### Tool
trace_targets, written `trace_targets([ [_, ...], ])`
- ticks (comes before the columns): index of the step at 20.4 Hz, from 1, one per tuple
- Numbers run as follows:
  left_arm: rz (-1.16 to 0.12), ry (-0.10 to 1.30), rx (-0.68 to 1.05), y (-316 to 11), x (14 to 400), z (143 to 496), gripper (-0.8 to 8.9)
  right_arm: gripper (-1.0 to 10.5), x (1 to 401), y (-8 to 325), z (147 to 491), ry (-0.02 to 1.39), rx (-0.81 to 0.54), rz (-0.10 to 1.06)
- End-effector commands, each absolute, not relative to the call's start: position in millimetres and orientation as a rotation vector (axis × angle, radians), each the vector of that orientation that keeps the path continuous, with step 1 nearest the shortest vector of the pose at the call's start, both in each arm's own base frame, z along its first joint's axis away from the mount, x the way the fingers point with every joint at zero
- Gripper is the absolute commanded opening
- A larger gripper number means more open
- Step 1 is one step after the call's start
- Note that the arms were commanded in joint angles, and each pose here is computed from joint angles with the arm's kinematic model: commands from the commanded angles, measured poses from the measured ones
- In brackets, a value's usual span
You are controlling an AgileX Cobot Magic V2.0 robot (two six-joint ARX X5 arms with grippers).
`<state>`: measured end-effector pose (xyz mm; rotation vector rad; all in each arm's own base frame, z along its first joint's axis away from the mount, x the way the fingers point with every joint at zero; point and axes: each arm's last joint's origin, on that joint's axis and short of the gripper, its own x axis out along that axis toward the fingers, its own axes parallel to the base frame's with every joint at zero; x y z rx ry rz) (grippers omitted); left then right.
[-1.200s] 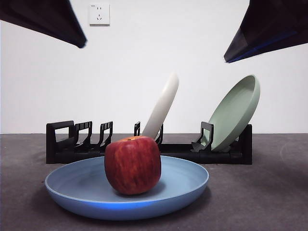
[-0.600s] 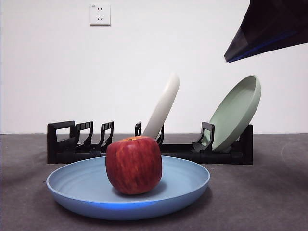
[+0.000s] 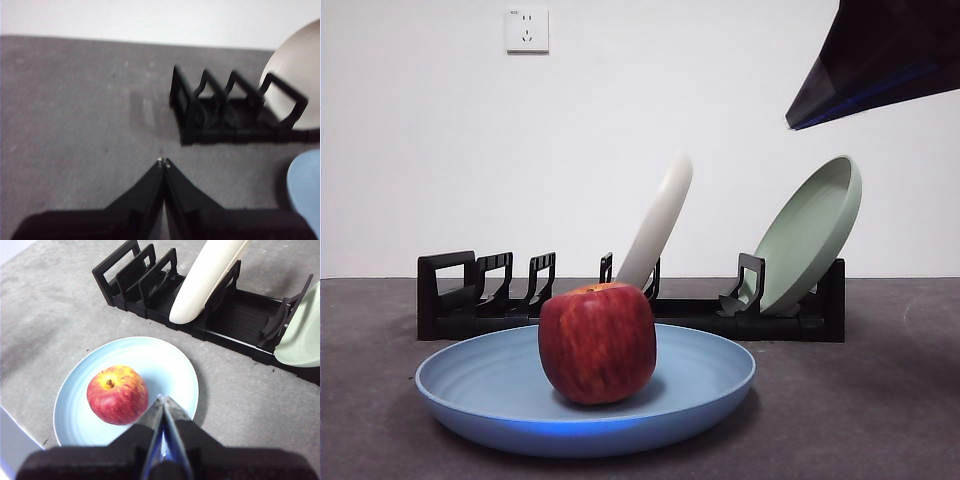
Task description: Take the blue plate from the plate rack,put the plate on the table,take the apple from the table,put the apple in the plate
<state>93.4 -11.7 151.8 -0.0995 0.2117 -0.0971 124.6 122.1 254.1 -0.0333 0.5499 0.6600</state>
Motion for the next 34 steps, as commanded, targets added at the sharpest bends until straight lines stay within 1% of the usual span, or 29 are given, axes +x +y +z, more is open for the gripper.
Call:
trace_targets([
  [1, -0.095, 0.219, -0.086, -11.0, 93.8, 147.6, -0.01, 0.0, 124.1, 121.8, 251.1, 0.555, -0.026, 0.656],
  [14, -0.091, 0.215, -0.087, -11.0, 94.0, 148.0, -0.01, 0.0, 124.1, 121.8, 251.1, 0.555, -0.026, 0.655],
  [18, -0.091, 0.215, -0.087, -11.0, 94.0, 148.1, -0.01, 0.0, 119.9, 117.0, 251.2, 0.564, -0.063, 0.655],
  [20, -0.091, 0.215, -0.087, -11.0, 94.0, 148.1, -0.01, 0.0, 118.0, 105.4, 254.6, 0.506, -0.192, 0.599],
  [21, -0.091, 0.215, -0.087, -11.0, 94.0, 148.1, -0.01, 0.0, 118.6, 98.5, 256.8, 0.482, -0.221, 0.557],
  [23, -0.091, 0.215, -0.087, -11.0, 94.0, 148.1, -0.01, 0.0, 120.8, 78.6, 264.7, 0.425, -0.198, 0.448],
  [25, -0.091, 0.215, -0.087, -11.0, 94.0, 148.1, -0.01, 0.0, 119.9, 54.3, 271.5, 0.369, -0.142, 0.307],
  [26, -0.091, 0.215, -0.087, -11.0, 94.0, 148.1, -0.01, 0.0, 117.1, 43.3, 273.2, 0.341, -0.117, 0.257],
  [28, -0.091, 0.215, -0.087, -11.0, 94.0, 148.0, -0.02, 0.0, 107.5, 26.0, 273.8, 0.262, -0.087, 0.218],
  [30, -0.091, 0.215, -0.087, -11.0, 94.0, 148.1, -0.01, 0.0, 97.3, 15.6, 268.3, 0.153, -0.082, 0.191],
  [32, -0.091, 0.215, -0.087, -11.0, 94.0, 148.1, -0.01, 0.0, 89.6, 11.4, 254.9, 0.063, -0.076, 0.197],
  [34, -0.091, 0.215, -0.087, -11.0, 94.0, 148.1, -0.01, 0.0, 87.5, 10.1, 241.8, 0.022, -0.074, 0.193],
])
